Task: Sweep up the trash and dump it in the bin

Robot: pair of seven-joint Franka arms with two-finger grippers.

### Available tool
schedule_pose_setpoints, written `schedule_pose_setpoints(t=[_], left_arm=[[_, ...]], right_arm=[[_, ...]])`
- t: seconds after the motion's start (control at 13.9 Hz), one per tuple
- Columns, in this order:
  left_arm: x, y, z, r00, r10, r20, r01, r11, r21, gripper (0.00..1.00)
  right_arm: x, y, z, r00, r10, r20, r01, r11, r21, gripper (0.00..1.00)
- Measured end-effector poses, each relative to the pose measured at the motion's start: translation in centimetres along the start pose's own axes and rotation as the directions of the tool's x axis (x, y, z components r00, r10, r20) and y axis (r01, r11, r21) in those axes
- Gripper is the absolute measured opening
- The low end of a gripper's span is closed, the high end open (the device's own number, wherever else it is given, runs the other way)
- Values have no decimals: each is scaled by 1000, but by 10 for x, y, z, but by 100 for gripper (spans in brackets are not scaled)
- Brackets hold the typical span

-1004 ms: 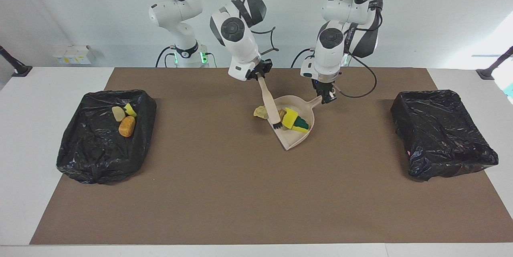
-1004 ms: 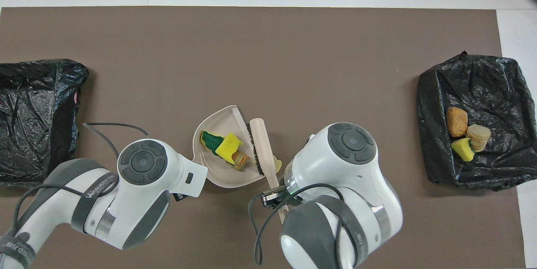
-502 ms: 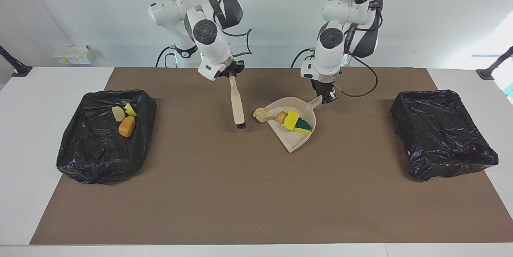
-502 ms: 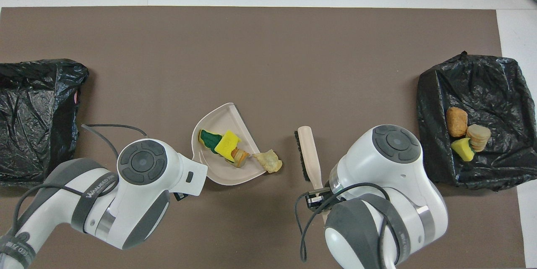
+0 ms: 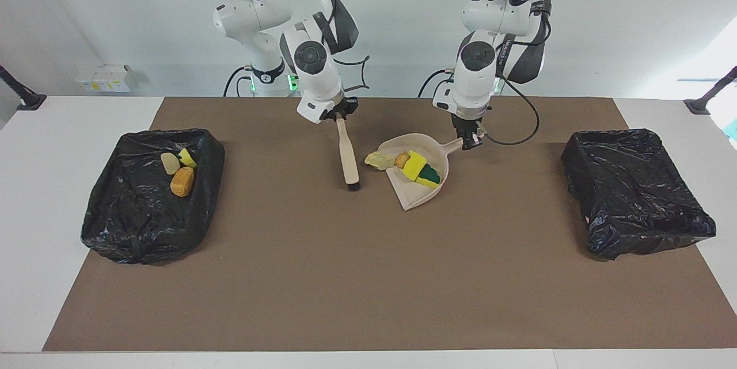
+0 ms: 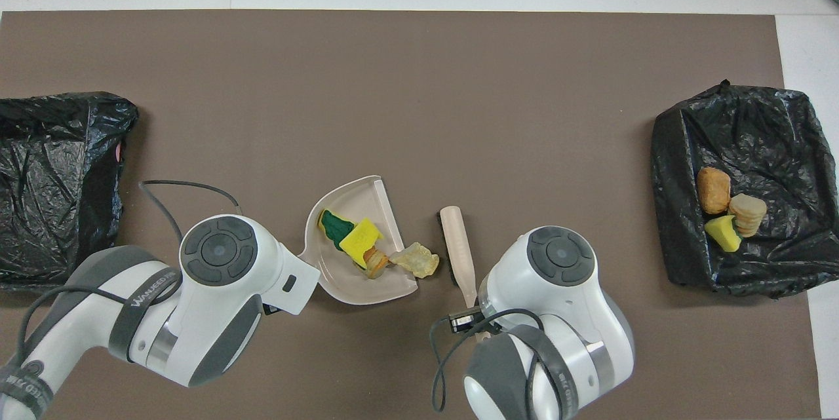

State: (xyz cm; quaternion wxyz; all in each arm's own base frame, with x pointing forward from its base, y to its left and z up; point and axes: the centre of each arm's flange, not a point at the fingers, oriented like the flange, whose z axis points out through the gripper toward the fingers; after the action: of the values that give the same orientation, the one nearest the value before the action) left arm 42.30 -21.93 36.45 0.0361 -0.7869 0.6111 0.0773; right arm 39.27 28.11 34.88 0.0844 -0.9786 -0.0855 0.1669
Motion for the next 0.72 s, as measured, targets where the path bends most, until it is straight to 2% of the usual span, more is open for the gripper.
schedule_pose_setpoints(t=[0.14, 0.29, 0.57, 0.72], left_arm=[[0, 0, 0, 1000, 0, 0, 0, 1000, 0, 31], [0, 0, 0, 1000, 0, 0, 0, 1000, -1, 31], [0, 1, 2, 999, -46, 4, 46, 999, -5, 31], [0, 3, 4, 994, -106, 11, 106, 994, -11, 31]], right_arm=[[-2, -20, 2, 1000, 28, -9, -27, 994, 105, 26], [-2, -46, 7, 997, 58, -42, -48, 978, 205, 26], [-3, -78, 26, 993, 102, -56, -87, 969, 231, 26], [-3, -74, 23, 995, 102, -16, -96, 969, 227, 26]])
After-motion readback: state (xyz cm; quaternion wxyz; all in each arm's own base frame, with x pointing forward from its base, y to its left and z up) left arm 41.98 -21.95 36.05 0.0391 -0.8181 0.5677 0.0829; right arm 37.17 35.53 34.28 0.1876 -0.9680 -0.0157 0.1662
